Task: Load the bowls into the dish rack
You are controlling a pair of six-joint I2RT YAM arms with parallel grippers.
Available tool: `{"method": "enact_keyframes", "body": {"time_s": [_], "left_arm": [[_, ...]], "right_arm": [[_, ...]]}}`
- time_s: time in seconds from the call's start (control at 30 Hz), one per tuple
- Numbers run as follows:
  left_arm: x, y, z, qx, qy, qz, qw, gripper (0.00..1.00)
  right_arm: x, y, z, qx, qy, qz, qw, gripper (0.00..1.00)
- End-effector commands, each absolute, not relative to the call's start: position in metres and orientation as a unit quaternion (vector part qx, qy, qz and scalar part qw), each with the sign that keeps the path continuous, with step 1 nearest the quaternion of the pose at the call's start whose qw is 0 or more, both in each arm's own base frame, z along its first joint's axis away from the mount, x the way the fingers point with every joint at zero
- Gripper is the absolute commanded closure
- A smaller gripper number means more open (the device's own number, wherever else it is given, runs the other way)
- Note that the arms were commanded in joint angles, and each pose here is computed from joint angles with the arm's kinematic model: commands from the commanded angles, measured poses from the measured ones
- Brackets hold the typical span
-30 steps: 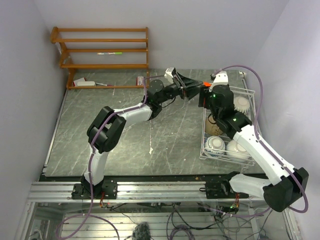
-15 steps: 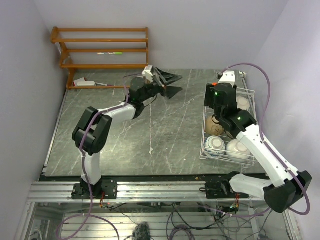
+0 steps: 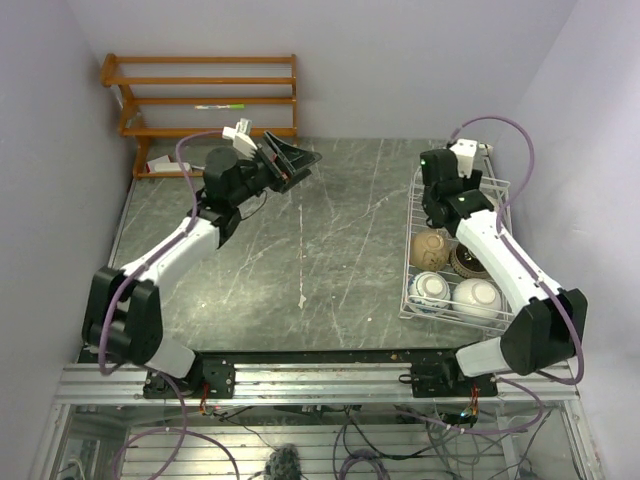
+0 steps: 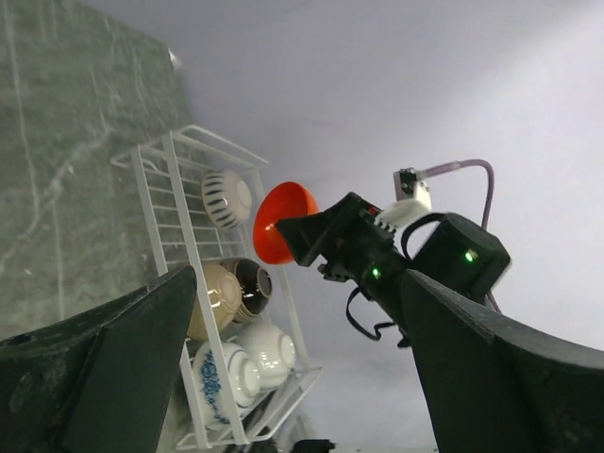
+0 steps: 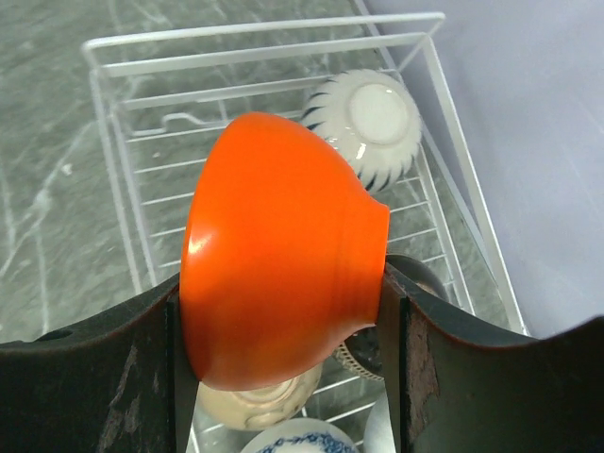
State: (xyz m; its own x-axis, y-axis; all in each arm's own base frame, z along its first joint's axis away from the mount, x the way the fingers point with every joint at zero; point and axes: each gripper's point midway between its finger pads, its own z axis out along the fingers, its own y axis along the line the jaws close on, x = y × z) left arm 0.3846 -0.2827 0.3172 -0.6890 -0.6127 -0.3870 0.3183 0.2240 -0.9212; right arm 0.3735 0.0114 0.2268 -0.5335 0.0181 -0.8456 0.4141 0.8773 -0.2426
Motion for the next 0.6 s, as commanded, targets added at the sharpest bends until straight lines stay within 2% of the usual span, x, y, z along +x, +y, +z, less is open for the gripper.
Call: {"method": "enact_keyframes", "body": {"time_s": [0.0,0.3,0.57], "left_arm": [[0.378,-0.256,0.307,-0.076,0.721,-0.536,0.433,0.01],[0.353,-0.23,0.329,-0.052,0.724,-0.494,0.479,0.01],[0.334,-0.209,0.343,-0.036,0.727,-0.45,0.517,0.01]], "right_arm": [[0.387,-0.011,0.212,0.166,0.847,-0.2,0.463,1.0],[0.416,-0.012,0.17,0.14,0.859,-0.214,0.444,1.0],[0.427,-0.019,0.154,0.146,0.858,-0.245,0.427,1.0]]}}
